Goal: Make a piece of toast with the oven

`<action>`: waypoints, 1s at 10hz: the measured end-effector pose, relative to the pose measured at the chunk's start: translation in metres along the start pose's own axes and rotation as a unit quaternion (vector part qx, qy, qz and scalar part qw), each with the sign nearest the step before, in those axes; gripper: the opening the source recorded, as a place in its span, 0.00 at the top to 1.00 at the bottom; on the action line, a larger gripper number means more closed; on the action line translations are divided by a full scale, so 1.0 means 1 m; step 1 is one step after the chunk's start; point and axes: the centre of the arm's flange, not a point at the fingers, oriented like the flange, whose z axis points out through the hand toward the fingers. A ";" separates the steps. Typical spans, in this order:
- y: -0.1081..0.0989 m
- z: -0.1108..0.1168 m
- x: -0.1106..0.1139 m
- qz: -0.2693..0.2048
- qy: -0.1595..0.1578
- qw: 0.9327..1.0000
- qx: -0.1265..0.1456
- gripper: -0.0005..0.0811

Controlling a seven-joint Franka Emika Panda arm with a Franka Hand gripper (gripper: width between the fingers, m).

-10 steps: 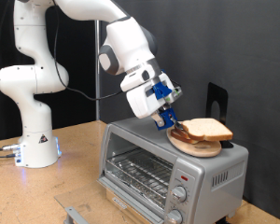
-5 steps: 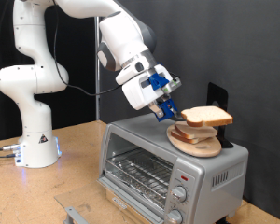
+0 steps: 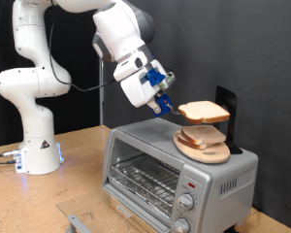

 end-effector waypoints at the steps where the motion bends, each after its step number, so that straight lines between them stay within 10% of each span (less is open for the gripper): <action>1: 0.002 -0.008 -0.011 -0.009 -0.013 1.000 -0.002 0.46; 7: 0.027 -0.016 -0.037 -0.113 -0.013 0.992 0.046 0.46; 10: 0.061 -0.037 -0.054 -0.064 0.009 0.997 0.050 0.46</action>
